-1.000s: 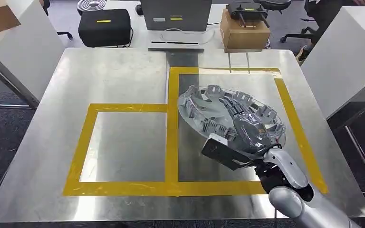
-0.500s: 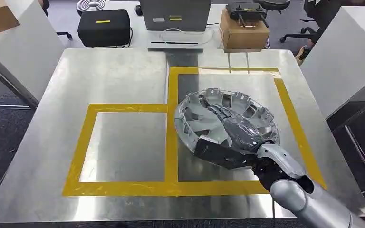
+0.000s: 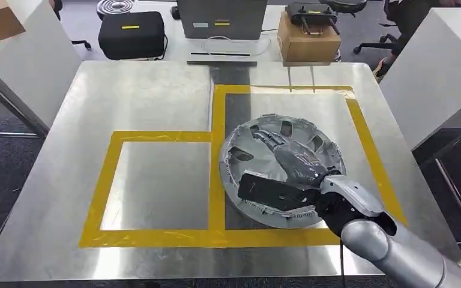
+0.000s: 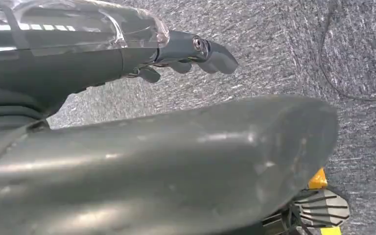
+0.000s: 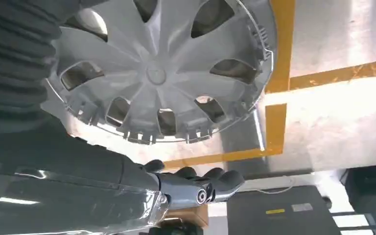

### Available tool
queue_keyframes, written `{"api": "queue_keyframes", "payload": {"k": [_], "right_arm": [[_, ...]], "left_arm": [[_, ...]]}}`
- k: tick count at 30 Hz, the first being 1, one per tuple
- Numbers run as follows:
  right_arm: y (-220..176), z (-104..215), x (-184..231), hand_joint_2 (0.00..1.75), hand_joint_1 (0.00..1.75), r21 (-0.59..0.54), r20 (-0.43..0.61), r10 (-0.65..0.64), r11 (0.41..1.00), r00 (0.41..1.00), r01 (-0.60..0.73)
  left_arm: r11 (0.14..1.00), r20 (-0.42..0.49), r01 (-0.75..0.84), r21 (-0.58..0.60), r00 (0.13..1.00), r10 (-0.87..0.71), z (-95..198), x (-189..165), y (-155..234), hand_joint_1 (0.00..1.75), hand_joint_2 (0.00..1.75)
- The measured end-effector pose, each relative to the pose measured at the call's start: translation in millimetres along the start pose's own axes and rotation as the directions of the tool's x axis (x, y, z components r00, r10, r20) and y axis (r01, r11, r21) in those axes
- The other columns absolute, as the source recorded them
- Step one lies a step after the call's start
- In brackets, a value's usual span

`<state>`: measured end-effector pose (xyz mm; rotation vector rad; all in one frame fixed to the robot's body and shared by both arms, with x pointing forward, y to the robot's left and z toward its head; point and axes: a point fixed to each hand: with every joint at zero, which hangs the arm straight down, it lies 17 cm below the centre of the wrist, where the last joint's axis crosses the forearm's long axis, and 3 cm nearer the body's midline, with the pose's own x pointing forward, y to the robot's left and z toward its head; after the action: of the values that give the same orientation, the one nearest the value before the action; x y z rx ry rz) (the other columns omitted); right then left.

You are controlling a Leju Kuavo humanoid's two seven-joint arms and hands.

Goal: Take the parts from the cabinet and place them on the table.

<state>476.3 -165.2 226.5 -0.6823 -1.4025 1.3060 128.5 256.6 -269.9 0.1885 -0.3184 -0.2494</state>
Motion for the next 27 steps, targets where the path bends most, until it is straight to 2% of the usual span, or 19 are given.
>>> {"api": "queue_keyframes", "payload": {"k": [20,22,25,26,27], "right_arm": [[1,2,16,0.0,0.0,0.004,0.04,0.024,1.0,0.999,-0.024],[-5,2,20,0.0,0.0,-0.026,0.048,0.019,1.0,0.999,-0.018],[-31,3,29,0.0,0.0,-0.149,0.084,0.022,0.989,0.996,-0.009],[-41,5,33,1.75,0.0,-0.203,0.1,0.022,0.979,0.995,-0.001],[-50,8,36,1.75,0.0,-0.253,0.118,0.016,0.967,0.993,0.015]], "left_arm": [[1.0,-0.001,0.0,0.003,1.0,0.0,0,-1,2,0.0,0.0],[1.0,-0.002,-0.002,0.003,1.0,0.002,0,-1,2,0.0,0.0],[1.0,-0.002,-0.003,0.003,1.0,0.003,0,-1,2,0.0,0.0],[1.0,-0.003,-0.002,0.003,1.0,0.002,0,-1,2,0.0,0.0],[1.0,-0.003,-0.002,0.003,1.0,0.002,0,-1,2,0.0,0.0]]}}
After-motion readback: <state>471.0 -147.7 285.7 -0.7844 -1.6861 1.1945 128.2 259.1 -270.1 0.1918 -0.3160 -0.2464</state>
